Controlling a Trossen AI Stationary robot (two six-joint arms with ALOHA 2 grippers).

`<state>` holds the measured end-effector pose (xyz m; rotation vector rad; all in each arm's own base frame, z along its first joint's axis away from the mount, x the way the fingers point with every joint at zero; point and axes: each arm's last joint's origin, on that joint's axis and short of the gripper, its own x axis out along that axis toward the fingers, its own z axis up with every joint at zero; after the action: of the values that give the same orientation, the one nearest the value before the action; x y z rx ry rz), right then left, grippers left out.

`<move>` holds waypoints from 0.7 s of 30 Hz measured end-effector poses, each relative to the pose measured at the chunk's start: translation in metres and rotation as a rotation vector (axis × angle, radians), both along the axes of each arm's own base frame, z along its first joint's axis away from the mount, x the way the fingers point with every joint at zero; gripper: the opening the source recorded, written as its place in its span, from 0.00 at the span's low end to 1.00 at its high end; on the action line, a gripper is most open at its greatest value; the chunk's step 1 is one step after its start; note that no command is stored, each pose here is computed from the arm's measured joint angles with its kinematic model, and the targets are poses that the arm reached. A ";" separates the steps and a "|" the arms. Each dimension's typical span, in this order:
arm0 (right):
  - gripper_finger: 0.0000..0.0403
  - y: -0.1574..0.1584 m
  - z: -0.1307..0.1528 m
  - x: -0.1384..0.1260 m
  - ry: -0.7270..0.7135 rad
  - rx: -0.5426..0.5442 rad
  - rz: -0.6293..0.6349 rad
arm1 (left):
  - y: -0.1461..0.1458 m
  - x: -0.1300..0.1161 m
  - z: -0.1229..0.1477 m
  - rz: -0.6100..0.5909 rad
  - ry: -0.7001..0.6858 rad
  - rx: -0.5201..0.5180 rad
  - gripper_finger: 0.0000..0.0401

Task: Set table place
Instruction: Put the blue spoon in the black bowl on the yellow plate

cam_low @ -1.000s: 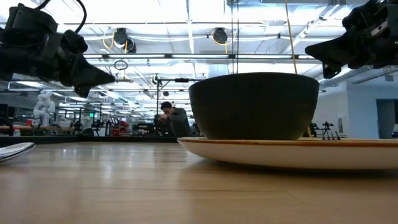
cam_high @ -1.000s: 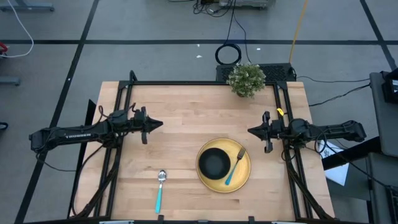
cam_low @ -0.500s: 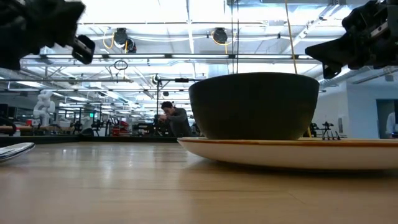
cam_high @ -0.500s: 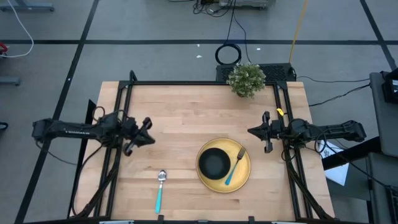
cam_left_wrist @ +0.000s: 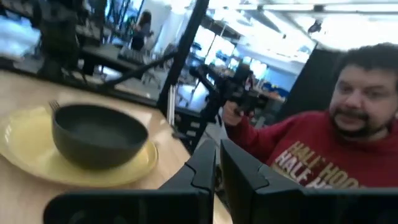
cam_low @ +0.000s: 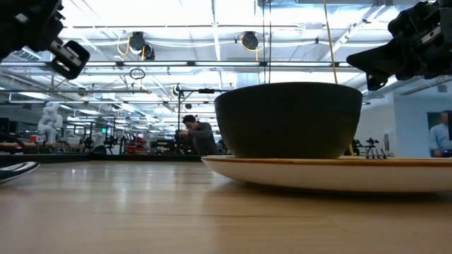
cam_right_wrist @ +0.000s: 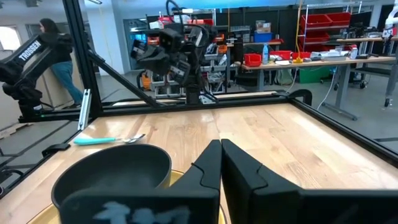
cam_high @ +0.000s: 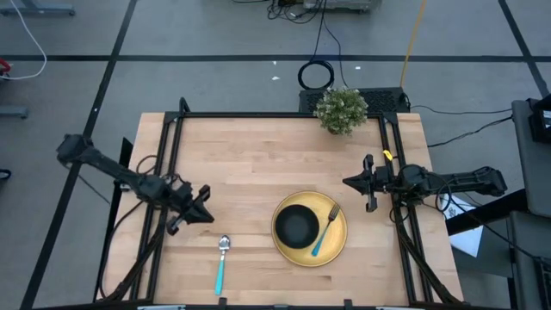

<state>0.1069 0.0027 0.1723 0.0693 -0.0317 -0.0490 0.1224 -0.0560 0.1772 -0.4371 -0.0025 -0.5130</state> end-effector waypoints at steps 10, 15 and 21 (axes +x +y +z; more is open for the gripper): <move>0.00 0.000 0.000 0.000 0.003 0.000 0.000 | -0.039 0.006 -0.004 -0.098 -0.041 0.218 0.07; 0.00 0.000 0.000 0.000 0.003 0.000 0.000 | -0.062 0.030 0.027 -0.115 -0.101 0.306 0.07; 0.00 0.000 0.000 0.000 0.002 0.000 0.000 | -0.081 0.055 0.059 -0.117 0.027 0.408 0.07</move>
<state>0.1069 0.0027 0.1722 0.0696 -0.0302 -0.0490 0.1770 -0.1370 0.2357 -0.0449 0.1524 -0.6061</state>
